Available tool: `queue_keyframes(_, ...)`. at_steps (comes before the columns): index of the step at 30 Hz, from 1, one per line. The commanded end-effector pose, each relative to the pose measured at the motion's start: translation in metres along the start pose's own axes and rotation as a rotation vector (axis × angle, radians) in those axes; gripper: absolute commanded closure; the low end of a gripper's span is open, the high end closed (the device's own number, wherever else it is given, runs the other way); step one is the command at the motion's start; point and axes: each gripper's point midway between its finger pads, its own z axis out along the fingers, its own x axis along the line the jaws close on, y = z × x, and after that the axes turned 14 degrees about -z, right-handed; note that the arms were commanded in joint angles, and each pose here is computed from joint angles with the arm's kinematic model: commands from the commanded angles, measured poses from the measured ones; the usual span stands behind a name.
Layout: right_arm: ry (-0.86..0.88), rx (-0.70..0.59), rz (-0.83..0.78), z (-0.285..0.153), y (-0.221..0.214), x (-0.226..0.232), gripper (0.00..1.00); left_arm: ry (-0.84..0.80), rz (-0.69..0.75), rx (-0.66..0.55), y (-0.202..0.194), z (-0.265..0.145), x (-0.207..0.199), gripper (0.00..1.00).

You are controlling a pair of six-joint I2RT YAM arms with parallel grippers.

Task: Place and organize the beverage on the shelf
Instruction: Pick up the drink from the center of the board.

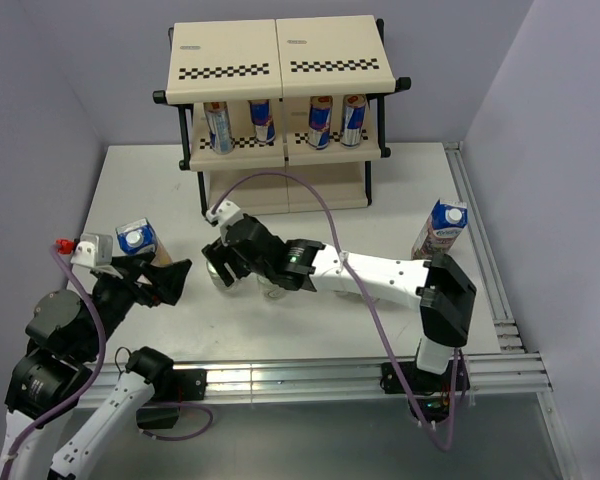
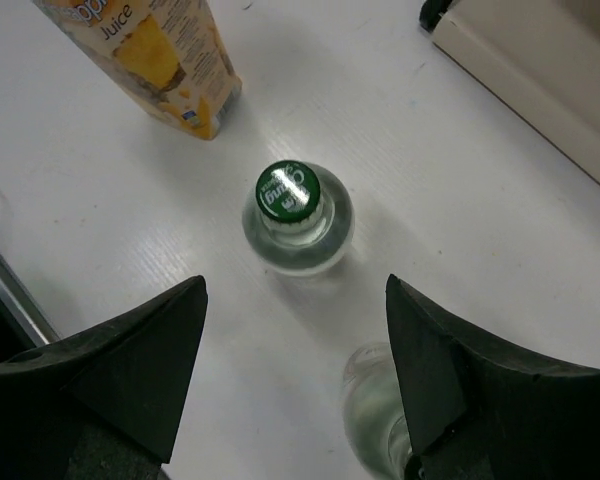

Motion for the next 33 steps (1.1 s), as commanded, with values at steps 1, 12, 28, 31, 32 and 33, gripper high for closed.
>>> queue_keyframes(1,-0.024,-0.079,-0.023,0.003,0.038,-0.004,0.21,0.004,0.008,-0.008,0.003,0.004,0.000,0.01)
queue_keyframes(12,-0.263,-0.001,0.061,-0.034,-0.001,-0.053,0.21,0.015,0.012,0.005,0.001,0.011,0.001,0.00)
queue_keyframes(28,-0.250,0.046,0.087,-0.036,-0.054,-0.053,0.53,-0.005,-0.026,0.066,-0.019,0.035,0.001,0.00)
queue_keyframes(31,-0.246,0.036,0.084,-0.035,-0.051,-0.055,0.60,-0.024,-0.035,0.090,-0.028,0.042,0.000,0.01)
queue_keyframes(32,-0.239,0.034,0.085,-0.034,-0.050,-0.055,0.60,-0.037,-0.037,0.095,-0.029,0.045,-0.002,0.01)
queue_keyframes(33,-0.239,0.033,0.086,-0.034,-0.050,-0.055,0.60,-0.038,-0.041,0.107,-0.033,0.048,-0.002,0.01)
